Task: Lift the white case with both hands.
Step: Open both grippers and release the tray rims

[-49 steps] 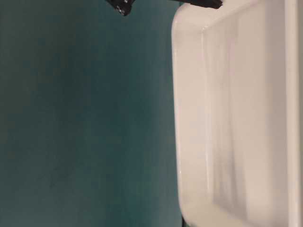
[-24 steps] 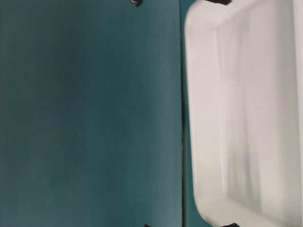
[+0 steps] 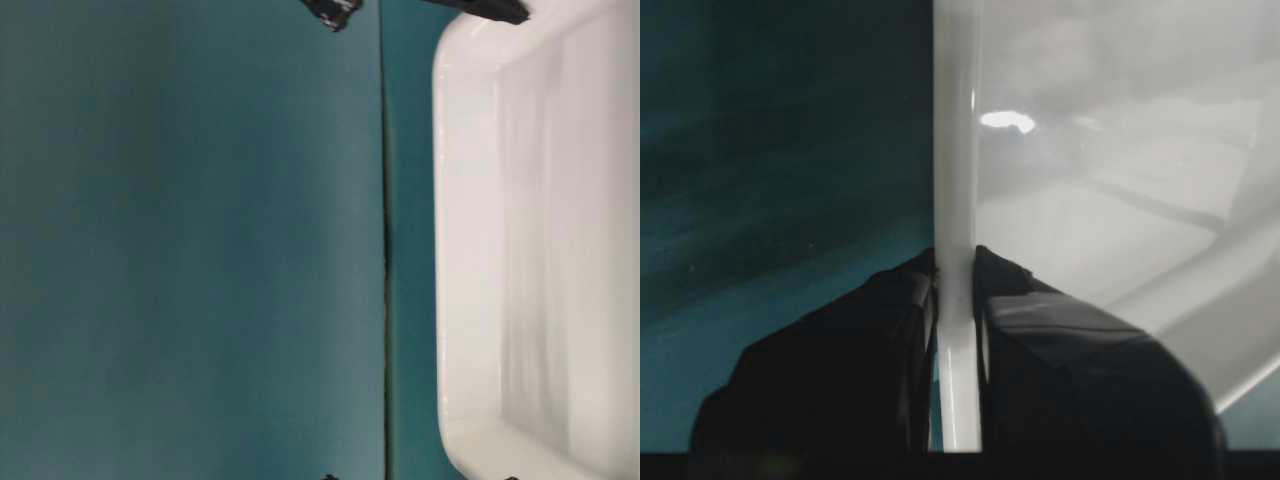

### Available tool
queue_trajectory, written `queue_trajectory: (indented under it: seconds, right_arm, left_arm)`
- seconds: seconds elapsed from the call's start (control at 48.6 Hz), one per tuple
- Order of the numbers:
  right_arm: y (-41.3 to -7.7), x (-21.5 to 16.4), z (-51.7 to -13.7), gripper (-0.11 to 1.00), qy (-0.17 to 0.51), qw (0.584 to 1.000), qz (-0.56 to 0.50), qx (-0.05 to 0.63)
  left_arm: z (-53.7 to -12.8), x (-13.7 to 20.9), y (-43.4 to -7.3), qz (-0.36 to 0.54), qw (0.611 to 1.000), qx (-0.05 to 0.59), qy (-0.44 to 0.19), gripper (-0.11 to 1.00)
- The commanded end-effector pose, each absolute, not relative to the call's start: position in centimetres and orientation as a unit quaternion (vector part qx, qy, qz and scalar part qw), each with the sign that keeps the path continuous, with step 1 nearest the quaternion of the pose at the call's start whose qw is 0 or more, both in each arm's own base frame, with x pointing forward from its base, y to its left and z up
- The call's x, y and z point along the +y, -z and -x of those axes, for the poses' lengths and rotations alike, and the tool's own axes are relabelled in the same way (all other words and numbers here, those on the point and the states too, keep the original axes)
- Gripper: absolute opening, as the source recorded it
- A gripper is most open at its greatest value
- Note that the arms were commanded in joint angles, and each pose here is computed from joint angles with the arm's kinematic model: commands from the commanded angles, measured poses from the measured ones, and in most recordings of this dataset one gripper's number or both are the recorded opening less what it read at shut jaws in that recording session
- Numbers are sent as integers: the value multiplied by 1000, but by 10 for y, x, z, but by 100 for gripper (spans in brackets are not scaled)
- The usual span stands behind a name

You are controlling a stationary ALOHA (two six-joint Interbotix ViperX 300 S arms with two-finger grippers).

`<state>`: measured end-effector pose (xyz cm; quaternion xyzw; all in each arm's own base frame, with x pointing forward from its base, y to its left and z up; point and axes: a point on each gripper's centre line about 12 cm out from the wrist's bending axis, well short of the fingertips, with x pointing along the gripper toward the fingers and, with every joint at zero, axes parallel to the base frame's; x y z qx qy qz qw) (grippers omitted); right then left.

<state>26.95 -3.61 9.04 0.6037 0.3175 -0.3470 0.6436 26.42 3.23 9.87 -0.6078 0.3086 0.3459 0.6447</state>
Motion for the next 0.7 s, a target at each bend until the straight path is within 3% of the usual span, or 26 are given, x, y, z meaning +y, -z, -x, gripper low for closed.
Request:
queue_trajectory:
  seconds: [0.0,0.679]
  right_arm:
    - [-59,-33,-244,10,383,615,-585,365]
    - [-71,-35,-244,9,376,615,-595,355]
  left_arm:
    - [-243,33,-70,590,614,351,-389,7]
    - [-253,34,-75,596,628,335,-372,6]
